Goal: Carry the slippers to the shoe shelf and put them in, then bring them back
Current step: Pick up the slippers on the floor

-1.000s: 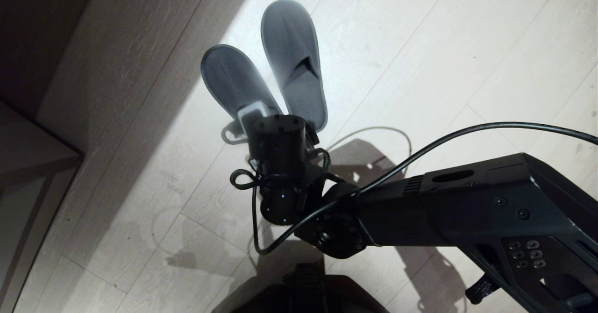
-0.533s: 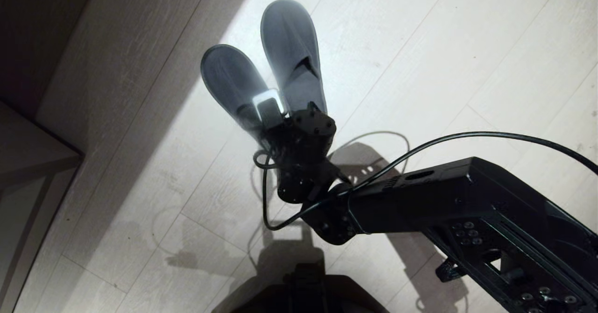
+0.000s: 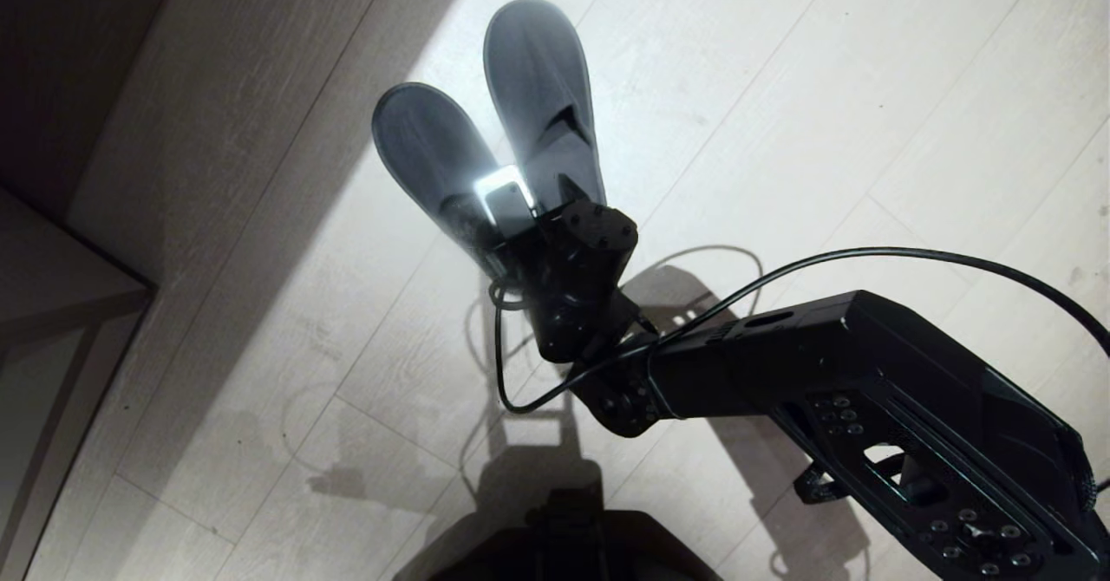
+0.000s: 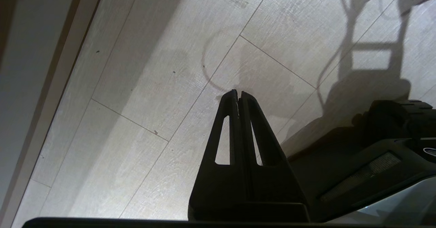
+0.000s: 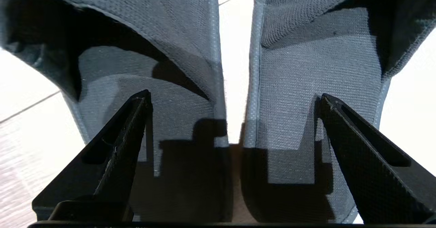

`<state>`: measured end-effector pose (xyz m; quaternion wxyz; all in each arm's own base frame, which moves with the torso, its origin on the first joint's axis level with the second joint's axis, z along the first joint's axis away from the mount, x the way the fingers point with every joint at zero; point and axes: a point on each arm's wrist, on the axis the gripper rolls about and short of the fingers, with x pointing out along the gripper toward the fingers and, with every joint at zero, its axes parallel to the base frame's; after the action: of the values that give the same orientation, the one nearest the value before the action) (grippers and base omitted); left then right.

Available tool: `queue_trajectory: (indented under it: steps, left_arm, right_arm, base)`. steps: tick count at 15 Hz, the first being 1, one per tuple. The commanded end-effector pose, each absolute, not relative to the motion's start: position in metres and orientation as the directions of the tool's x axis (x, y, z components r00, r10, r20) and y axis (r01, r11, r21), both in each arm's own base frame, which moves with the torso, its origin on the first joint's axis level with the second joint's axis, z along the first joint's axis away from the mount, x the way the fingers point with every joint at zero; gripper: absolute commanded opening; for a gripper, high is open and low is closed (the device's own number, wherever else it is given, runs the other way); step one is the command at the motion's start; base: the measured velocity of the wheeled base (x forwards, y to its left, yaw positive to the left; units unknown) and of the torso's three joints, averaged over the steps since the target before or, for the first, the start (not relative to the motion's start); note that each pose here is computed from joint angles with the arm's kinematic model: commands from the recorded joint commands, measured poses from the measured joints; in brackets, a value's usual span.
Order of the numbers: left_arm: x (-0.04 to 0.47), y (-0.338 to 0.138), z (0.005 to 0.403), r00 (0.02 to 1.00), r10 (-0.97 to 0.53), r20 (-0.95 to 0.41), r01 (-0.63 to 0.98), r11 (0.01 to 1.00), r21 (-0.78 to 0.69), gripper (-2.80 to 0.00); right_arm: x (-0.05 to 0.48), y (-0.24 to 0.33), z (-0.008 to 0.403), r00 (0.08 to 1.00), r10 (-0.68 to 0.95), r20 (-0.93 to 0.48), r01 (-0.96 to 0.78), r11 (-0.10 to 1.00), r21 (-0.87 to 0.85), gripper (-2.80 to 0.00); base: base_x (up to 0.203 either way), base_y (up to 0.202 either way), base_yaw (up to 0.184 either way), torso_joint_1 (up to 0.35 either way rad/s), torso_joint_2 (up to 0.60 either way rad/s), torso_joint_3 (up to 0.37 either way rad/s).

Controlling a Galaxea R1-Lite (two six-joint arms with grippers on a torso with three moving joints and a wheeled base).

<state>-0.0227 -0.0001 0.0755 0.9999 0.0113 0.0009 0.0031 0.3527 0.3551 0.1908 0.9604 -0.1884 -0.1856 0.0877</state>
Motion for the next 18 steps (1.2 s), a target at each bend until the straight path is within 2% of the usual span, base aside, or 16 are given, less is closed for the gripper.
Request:
queue_trajectory:
  steps: [1,6,18]
  left_arm:
    - [-0.023,0.000,0.076,1.000,0.006,-0.002,-0.006,1.000,0.025,-2.80]
    - [-0.023,0.000,0.076,1.000,0.007,-0.002,-0.007,1.000,0.029,-2.80]
    - [-0.023,0.000,0.076,1.000,0.005,-0.002,-0.005,1.000,0.030,-2.80]
  right_arm:
    - [0.356,0.354,0.190,0.916,0.225,0.332,-0.083,0.916,-0.392,0.00]
    - [0.378,0.346,0.193,0.885,0.168,0.433,0.013,0.923,-0.385,0.00]
    - [0.393,0.331,0.206,0.815,0.227,0.534,0.004,0.918,-0.395,0.00]
  base:
    - [0.000,0.000,0.000,0.000,0.00,0.000]
    - [0.000,0.000,0.000,0.000,0.00,0.000]
    - [0.000,0.000,0.000,0.000,0.00,0.000]
